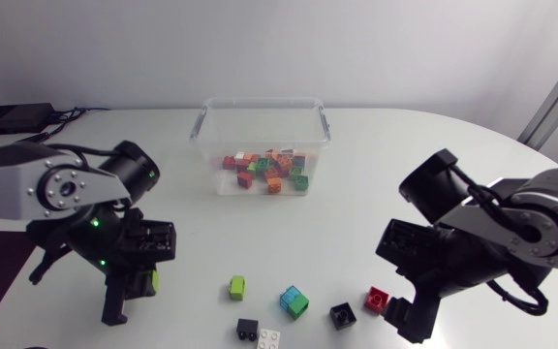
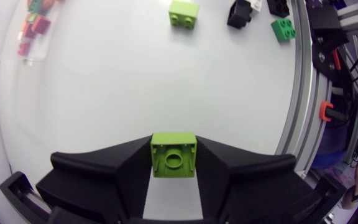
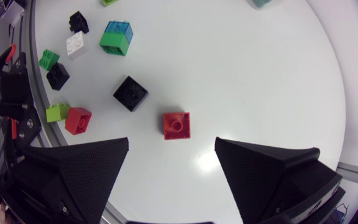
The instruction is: Place the duplo bricks in the container
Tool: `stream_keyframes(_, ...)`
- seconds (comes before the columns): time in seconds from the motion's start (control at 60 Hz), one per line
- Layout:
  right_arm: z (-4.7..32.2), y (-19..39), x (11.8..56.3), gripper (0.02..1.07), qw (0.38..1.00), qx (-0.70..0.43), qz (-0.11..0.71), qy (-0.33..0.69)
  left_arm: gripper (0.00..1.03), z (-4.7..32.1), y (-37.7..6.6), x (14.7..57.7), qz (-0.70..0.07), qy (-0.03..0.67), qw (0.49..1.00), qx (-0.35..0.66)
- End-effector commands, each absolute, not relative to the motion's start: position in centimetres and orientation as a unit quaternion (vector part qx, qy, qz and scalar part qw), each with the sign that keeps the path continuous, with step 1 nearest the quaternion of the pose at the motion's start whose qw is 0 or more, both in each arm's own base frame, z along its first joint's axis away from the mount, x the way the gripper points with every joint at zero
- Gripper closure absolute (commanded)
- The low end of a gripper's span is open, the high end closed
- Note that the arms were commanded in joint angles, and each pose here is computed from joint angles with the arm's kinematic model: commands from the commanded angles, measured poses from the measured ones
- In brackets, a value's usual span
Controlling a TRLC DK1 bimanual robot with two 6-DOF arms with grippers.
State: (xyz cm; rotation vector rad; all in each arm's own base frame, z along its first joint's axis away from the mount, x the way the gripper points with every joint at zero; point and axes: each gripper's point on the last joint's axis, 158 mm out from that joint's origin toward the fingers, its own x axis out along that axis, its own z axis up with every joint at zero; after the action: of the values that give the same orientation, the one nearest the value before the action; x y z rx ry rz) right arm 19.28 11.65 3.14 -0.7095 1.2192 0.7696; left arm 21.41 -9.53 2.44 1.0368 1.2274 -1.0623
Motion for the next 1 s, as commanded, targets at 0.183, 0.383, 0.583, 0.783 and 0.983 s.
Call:
stream_keyframes(0.183,-1.0,11.5,18.9,0.07,0.656,-0.371,0.361,0.550,0.84,11.3,-12.3,25.2,-0.431,0.452,0.669,0.403)
stream_keyframes(0.383,-2.2,11.5,20.5,0.07,0.646,-0.380,0.364,0.553,0.84,15.6,-14.5,27.7,-0.417,0.410,0.732,0.349)
stream_keyframes(0.583,-3.1,11.4,20.9,0.07,0.639,-0.380,0.368,0.559,0.84,19.7,-15.8,30.8,-0.393,0.358,0.794,0.295)
stream_keyframes(0.783,-3.4,11.6,20.9,0.26,0.640,-0.366,0.376,0.561,0.84,23.2,-16.8,34.5,-0.358,0.304,0.853,0.228)
stream_keyframes(0.983,-3.2,12.1,21.6,0.64,0.657,-0.351,0.377,0.551,0.84,25.1,-17.8,38.1,-0.329,0.262,0.893,0.162)
